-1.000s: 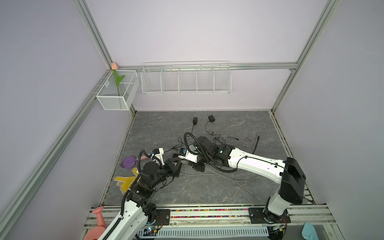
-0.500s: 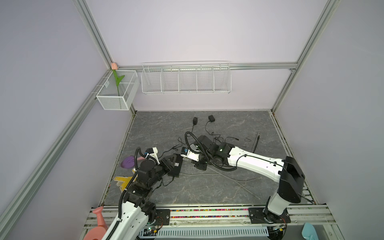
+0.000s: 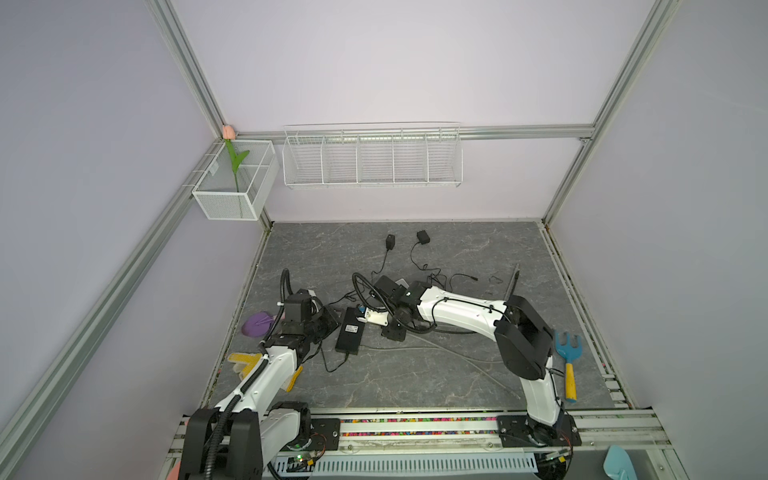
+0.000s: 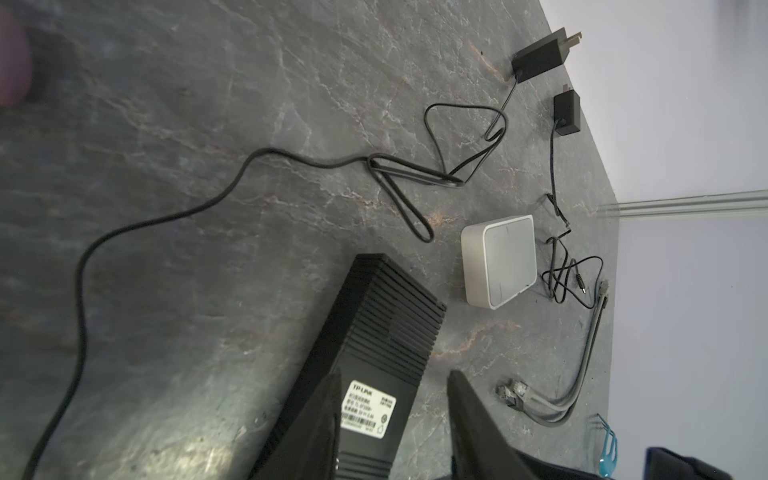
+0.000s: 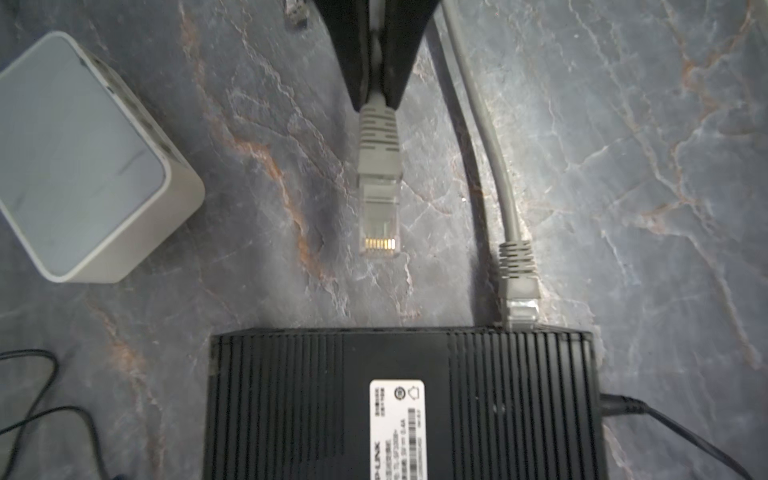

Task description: Insert the plug into the switch port

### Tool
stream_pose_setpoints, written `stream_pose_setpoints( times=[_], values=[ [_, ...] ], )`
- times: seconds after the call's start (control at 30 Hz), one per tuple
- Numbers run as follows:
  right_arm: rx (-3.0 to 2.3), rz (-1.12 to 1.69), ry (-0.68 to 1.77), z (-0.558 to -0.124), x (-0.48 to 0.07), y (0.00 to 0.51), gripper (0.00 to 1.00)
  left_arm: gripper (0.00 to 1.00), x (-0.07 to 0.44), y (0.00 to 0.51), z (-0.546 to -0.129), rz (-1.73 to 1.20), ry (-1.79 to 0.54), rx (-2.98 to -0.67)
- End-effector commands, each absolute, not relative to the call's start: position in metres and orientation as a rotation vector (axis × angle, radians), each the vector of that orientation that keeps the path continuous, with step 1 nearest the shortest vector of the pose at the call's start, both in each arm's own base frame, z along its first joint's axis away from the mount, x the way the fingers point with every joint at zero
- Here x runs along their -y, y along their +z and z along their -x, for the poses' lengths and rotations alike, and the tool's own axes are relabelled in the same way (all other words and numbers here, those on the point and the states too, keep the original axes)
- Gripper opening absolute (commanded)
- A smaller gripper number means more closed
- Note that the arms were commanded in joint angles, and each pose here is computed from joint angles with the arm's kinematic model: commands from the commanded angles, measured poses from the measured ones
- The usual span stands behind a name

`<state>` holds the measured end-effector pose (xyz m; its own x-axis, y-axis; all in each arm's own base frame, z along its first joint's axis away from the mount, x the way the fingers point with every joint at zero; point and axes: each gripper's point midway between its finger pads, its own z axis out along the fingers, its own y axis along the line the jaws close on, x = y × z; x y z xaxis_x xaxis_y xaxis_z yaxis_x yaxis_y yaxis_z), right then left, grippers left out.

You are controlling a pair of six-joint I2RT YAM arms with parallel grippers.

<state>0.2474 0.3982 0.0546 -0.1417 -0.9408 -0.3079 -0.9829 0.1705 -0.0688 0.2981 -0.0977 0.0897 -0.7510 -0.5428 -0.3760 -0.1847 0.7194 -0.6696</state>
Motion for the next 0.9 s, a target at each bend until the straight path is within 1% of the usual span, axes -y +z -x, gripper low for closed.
stream_pose_setpoints(
  times=[0.0,0.13,0.33,0.87],
  values=[
    [-2.138,1.903,0.235,-0.242,-0.405,0.057,0.07,0.41,0.101,0.094,-0.308,0.453,-0.834,-2.358],
    [-2.142,1.915,0.239,-0.243,-0.411,0.049,0.07,0.41,0.102,0.076,-0.31,0.467,-0.832,-2.389],
    [-2.156,1.921,0.249,-0.243,-0.415,0.037,0.07,0.4,0.111,0.054,-0.313,0.481,-0.893,-2.439],
    [-2.166,1.905,0.258,-0.25,-0.424,0.024,0.07,0.36,0.115,0.036,-0.31,0.49,-0.924,-2.463]
  ],
)
